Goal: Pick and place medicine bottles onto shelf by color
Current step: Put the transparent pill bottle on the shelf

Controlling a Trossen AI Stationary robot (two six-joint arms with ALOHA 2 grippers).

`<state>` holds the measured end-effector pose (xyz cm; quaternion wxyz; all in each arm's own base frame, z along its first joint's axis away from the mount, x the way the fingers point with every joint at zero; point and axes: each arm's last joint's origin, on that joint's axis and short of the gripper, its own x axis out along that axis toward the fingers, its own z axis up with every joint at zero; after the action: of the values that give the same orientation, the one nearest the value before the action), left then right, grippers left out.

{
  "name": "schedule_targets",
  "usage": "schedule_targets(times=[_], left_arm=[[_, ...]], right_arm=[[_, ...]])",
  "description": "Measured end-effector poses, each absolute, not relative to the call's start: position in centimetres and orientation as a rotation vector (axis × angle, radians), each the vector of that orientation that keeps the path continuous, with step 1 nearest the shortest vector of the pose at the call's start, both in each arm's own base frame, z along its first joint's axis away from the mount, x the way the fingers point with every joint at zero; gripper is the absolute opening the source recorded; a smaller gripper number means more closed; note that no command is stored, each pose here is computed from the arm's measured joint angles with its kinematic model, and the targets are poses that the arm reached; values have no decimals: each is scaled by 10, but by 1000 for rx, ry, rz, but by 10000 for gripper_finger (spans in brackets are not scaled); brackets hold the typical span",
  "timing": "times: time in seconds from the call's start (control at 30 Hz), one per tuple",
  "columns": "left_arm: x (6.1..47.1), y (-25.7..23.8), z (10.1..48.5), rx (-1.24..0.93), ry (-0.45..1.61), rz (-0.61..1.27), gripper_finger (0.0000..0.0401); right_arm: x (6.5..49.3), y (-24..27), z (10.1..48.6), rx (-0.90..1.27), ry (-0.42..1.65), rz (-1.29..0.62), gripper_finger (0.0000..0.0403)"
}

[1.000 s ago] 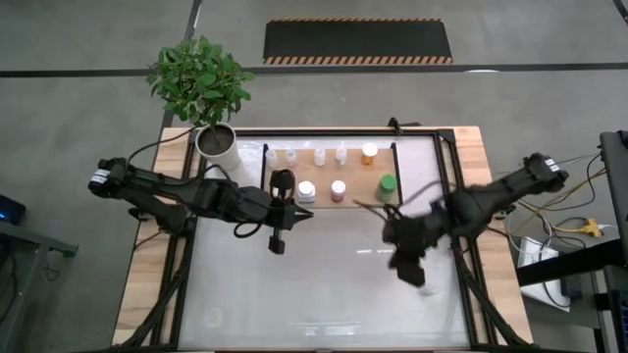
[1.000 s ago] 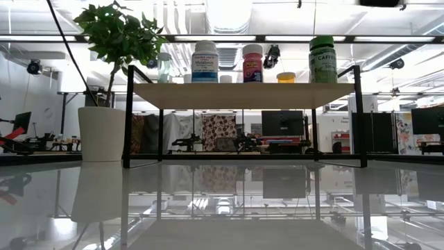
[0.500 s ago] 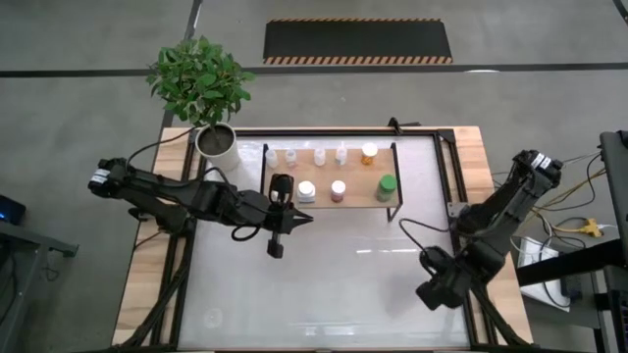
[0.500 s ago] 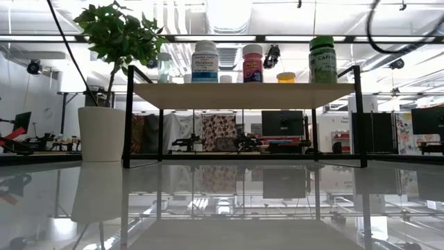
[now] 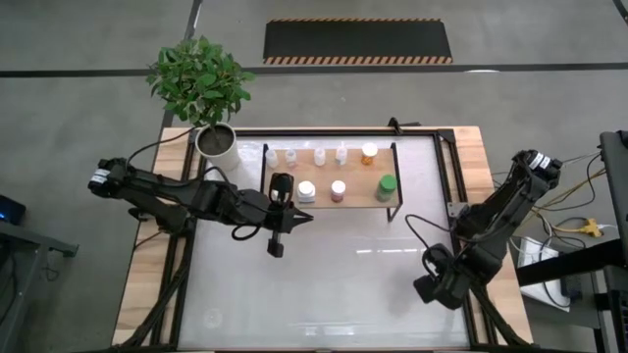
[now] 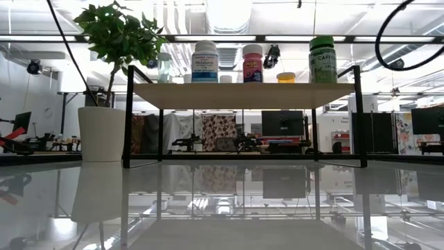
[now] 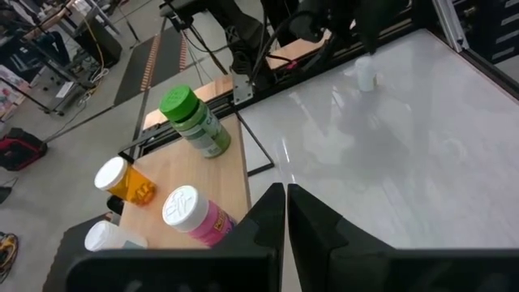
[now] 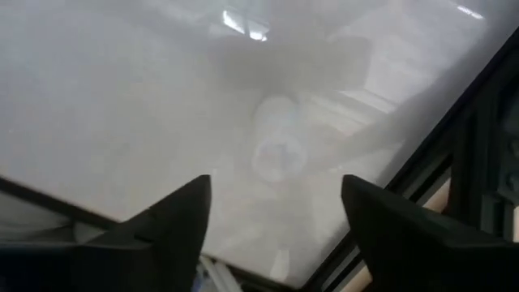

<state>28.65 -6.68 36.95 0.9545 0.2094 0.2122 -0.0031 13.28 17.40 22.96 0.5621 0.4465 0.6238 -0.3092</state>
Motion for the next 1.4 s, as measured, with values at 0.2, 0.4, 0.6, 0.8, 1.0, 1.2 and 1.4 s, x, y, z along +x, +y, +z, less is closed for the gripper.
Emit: schedule_targets(times=[0.2,0.4,0.6,0.8,1.0,1.2,1.4], left_arm=[[287,-67,370,427,431,1,0],[286,-67,370,427,431,3,0],[286,-66,370,427,432,5,0],[286,-66,370,427,432,5,0],[286,-66,370,428,432,5,0],[286,-66,370,428,432,5,0],[286,-66,370,428,432,5,0]], right_arm=[[131,171,219,1038,1470,-745,297],[131,172,204,1078,1462,-719,290],[130,171,193,1106,1453,-724,268],[129,169,192,1110,1449,-747,243],[131,172,186,1091,1454,-771,202],[134,176,181,1087,1465,-777,162],[135,177,181,1092,1465,-768,124]])
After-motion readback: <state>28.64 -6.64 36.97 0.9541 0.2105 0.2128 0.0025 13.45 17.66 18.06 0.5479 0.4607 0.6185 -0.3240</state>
